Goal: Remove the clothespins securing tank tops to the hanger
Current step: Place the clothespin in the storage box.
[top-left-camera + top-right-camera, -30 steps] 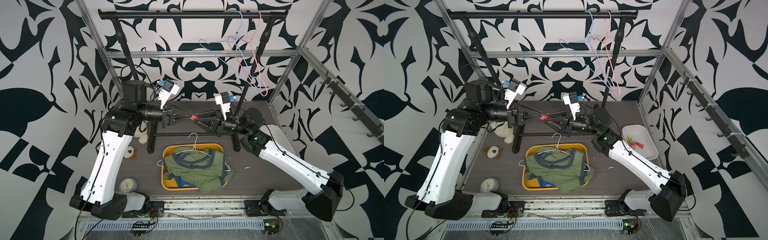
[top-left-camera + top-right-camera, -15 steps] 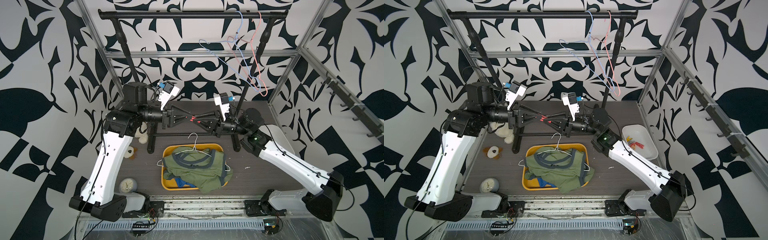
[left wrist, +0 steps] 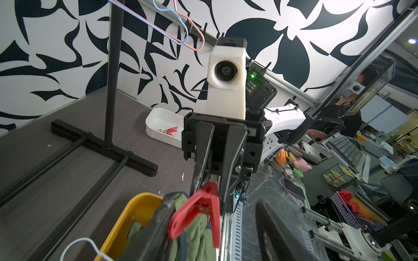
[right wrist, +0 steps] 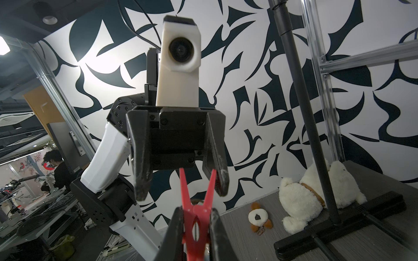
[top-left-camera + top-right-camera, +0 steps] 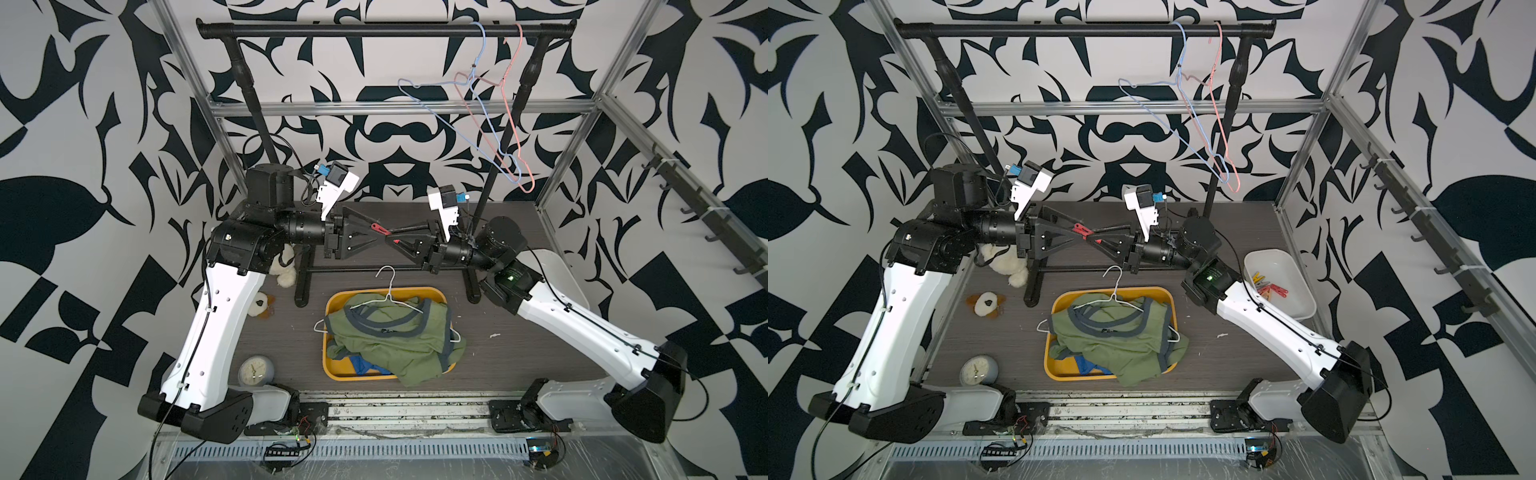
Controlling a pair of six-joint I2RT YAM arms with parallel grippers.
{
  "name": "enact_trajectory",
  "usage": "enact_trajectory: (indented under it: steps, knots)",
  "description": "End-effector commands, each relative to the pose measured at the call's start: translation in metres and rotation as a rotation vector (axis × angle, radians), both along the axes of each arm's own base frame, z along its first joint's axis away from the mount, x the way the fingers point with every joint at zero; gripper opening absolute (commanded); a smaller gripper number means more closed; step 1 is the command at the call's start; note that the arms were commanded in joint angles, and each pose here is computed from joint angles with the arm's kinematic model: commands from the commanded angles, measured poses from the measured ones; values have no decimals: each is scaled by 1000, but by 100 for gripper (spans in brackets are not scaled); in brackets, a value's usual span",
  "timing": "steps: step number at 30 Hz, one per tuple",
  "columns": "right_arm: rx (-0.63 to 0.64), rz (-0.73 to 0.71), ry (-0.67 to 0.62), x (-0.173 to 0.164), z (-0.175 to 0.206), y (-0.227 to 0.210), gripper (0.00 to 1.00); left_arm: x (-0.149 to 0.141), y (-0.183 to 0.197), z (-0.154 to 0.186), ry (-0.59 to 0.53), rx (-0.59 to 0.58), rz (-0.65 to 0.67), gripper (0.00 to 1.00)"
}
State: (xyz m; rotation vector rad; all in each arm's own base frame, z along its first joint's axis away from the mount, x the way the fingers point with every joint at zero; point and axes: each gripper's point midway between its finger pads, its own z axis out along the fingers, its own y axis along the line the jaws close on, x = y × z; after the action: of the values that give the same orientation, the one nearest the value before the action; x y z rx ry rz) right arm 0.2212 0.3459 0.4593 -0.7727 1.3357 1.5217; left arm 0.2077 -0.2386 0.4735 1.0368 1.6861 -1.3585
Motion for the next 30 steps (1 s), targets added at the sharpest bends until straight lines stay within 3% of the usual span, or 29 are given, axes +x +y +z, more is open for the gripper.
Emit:
enact_trajectory:
  steps: [1, 8, 15, 20, 26, 30]
  knots:
    - [36, -70, -59, -4, 18, -15, 0, -5, 6, 11, -73, 12, 42, 62]
    - [-119, -414, 49, 27, -28, -69, 0, 19, 19, 15, -139, 80, 239, 65]
    - [-261, -869, 270, 63, -98, -182, 0, 30, 26, 7, -152, 126, 318, 65]
    - [-404, -1114, 450, 78, -152, -252, 0, 27, 35, -3, -189, 164, 356, 66]
    - [-463, -1406, 642, 92, -203, -336, 0, 25, 42, -22, -249, 232, 369, 67]
    - [-427, -1537, 783, 101, -237, -387, 0, 21, 43, -34, -259, 253, 353, 68]
